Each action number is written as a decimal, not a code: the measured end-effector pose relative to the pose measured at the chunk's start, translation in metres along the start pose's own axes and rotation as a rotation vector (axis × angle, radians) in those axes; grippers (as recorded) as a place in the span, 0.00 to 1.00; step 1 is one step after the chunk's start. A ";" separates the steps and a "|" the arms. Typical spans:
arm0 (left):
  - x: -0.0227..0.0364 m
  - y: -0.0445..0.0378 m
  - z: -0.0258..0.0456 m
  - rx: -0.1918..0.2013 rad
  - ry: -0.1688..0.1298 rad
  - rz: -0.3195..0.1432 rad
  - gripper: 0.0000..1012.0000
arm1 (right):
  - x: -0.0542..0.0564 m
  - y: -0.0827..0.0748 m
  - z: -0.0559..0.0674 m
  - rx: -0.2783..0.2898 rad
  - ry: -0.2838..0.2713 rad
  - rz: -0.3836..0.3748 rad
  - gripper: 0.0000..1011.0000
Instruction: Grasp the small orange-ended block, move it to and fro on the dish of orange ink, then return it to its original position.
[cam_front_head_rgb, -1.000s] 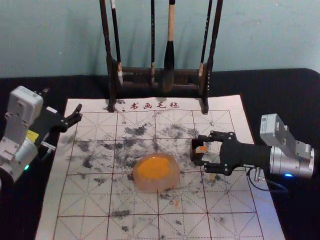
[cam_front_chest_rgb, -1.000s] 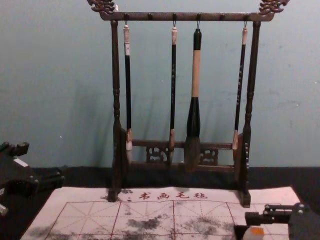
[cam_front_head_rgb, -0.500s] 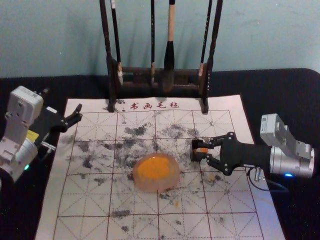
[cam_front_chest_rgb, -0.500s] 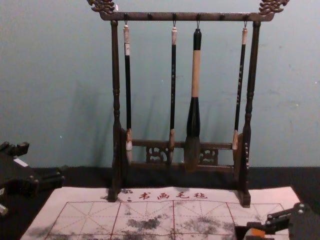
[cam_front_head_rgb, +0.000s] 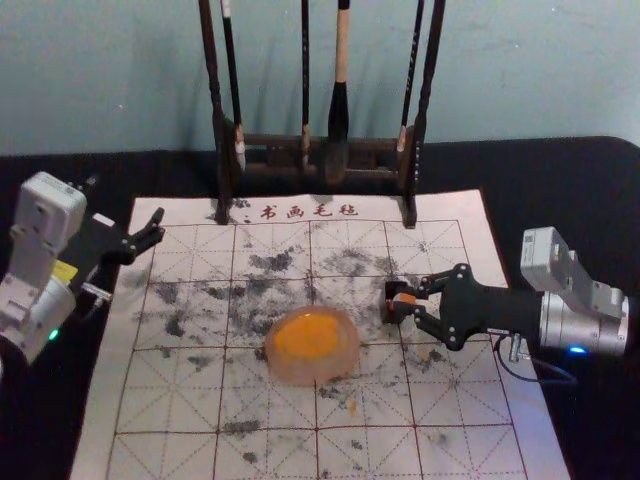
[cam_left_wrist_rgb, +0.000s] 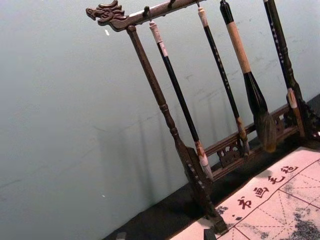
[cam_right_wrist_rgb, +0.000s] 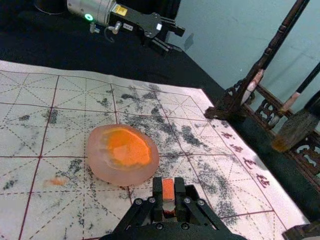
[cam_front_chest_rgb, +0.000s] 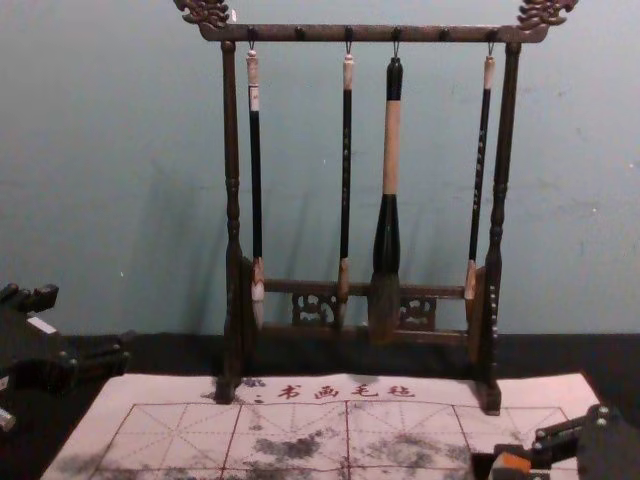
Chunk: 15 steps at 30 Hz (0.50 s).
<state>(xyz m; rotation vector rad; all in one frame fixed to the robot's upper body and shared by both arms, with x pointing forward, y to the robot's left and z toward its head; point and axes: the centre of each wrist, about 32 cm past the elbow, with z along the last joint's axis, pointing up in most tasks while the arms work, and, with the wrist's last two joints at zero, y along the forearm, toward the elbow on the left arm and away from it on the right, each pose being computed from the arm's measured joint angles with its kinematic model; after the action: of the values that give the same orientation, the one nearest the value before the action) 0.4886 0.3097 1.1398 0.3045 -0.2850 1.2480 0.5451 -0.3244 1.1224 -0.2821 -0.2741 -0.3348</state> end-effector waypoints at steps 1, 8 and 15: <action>0.0000 0.0000 0.0000 0.000 0.000 0.000 0.99 | 0.000 0.000 0.000 0.000 -0.001 -0.004 0.13; 0.0000 0.0000 0.0000 0.000 0.000 0.000 0.99 | 0.005 -0.003 0.006 -0.001 -0.023 -0.024 0.13; 0.0000 0.0000 0.0000 0.000 0.000 0.000 0.99 | 0.012 -0.007 0.012 0.002 -0.046 -0.039 0.13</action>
<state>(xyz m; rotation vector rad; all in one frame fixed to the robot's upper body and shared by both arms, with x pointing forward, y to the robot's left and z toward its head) 0.4886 0.3097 1.1398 0.3045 -0.2850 1.2480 0.5507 -0.3297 1.1389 -0.2836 -0.3258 -0.3667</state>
